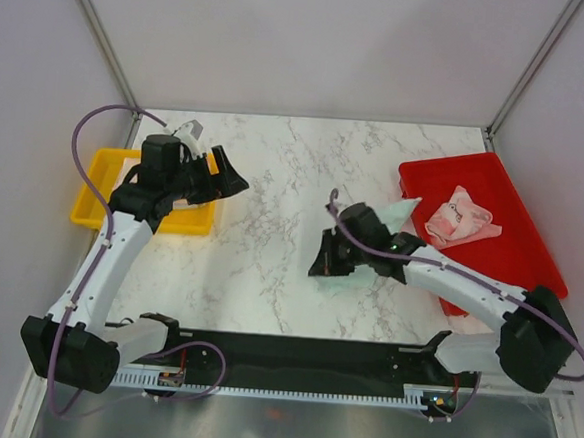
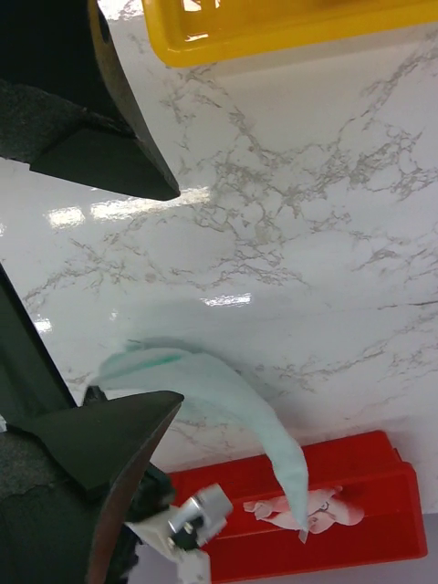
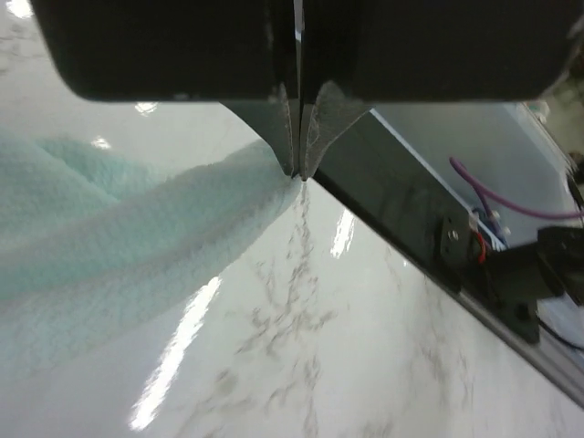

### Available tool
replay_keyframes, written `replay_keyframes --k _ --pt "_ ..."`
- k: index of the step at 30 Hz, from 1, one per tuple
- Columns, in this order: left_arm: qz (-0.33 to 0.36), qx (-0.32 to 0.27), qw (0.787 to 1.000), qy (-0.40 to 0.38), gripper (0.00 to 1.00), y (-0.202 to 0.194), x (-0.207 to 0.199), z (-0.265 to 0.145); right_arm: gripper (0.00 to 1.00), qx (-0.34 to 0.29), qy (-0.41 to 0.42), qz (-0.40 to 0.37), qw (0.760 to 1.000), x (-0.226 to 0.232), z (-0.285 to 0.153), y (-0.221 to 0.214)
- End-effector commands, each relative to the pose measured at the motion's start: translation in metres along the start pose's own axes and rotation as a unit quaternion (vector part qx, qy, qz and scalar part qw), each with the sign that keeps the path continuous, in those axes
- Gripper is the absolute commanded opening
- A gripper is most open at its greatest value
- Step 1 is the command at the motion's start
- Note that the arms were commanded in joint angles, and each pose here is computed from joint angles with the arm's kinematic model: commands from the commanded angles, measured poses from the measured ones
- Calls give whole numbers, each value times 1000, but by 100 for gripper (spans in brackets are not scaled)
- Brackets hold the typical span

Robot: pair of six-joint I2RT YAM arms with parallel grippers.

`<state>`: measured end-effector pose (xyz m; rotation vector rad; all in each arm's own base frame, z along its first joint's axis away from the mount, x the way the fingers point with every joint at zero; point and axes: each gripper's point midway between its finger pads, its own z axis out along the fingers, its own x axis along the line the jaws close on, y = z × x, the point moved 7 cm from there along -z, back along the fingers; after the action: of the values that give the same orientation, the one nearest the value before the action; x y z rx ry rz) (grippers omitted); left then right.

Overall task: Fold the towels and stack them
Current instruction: Move the towel to the center of the board

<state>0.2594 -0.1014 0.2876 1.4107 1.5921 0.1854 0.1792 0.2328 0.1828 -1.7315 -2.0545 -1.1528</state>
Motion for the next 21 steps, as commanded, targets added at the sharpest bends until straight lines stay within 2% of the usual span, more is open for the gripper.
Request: replay_keyframes --k 1,3,5,7,8,9,10,11,13,14,16,20,21 --pt "-6 -1 1000 14 92 -6 6 -4 0 -9 63 -53 997 47 26 -16" --pt "-7 13 1000 12 90 -10 8 1 1 24 47 -76 996 55 41 -33" --pt "-5 25 1000 6 89 -12 9 5 18 32 28 -87 995 54 43 -36" --pt "-6 42 999 -4 88 -15 10 12 37 13 2 -88 996 51 36 -31" --pt "-5 49 999 -9 88 -16 10 15 49 0 -4 -89 996 53 23 -28" --pt "0 70 997 -20 88 -20 9 22 53 -28 -29 -85 996 49 17 -21" --pt "7 79 997 -24 86 -22 8 27 54 -43 -40 -81 995 49 9 -16" --pt "36 105 994 -18 84 -26 -6 50 49 -124 -116 -46 984 28 -25 11" --pt "47 115 992 -23 83 -31 -16 57 47 -153 -145 -25 977 11 -39 22" --pt "46 138 989 -19 82 -37 -17 73 47 -159 -156 -17 975 0 -43 28" --pt "58 147 987 -37 78 -36 -35 88 45 -179 -206 10 962 -39 -49 50" --pt "53 158 984 -63 76 -25 -57 130 42 -152 -223 63 961 -86 -34 85" --pt "50 182 981 -51 75 -34 -51 153 41 -152 -228 72 959 -93 -34 89"
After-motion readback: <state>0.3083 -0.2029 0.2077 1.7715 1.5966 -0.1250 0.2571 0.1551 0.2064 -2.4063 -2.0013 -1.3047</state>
